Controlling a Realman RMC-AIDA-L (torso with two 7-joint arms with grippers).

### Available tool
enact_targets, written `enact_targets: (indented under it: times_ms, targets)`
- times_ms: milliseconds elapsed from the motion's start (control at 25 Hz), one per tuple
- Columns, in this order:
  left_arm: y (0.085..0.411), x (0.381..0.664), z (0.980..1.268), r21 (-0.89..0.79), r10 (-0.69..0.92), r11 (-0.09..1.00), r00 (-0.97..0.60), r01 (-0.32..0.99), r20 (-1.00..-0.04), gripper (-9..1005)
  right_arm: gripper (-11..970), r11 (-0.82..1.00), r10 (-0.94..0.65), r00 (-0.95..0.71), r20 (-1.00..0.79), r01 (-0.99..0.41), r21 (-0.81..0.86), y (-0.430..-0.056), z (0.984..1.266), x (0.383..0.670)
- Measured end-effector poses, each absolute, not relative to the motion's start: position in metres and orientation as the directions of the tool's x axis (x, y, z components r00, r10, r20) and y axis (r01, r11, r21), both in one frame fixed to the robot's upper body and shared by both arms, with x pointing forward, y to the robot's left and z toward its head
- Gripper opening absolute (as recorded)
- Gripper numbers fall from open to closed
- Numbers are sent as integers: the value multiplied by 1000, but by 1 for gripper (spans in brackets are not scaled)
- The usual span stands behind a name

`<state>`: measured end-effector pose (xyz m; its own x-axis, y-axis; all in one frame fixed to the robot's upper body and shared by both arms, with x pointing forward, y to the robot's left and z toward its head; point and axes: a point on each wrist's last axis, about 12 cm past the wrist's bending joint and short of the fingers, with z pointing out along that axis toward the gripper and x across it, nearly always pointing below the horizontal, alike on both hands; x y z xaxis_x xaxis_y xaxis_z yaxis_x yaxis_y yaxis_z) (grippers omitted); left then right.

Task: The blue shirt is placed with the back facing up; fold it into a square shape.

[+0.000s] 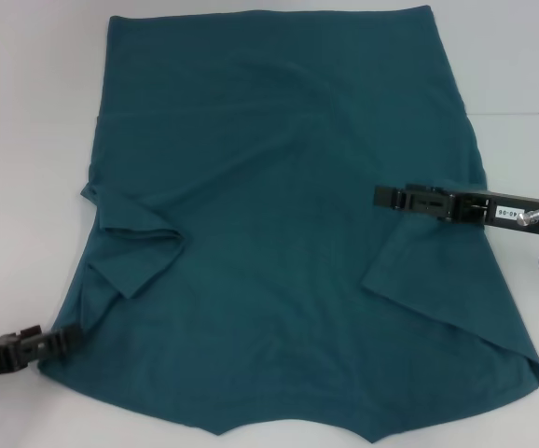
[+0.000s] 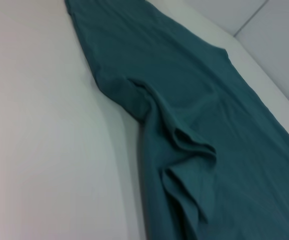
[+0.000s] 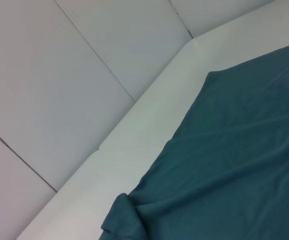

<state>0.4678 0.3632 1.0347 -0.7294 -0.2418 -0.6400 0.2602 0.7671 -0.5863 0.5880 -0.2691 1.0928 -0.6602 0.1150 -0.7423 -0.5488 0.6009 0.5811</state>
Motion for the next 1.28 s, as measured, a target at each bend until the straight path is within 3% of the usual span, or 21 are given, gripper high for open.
enact_targets:
  times_ms: [1120,1280]
  targets:
    - [359,469,1041,-608,-172,734,-782,303,-598,860,929,601,121,-659,-742,-547,583,-270,1093,588]
    - [359,471,1042,-609,-172,735,-786,299,-594,723,927,600,121,-659,-743,-547,583,-270,1093,588]
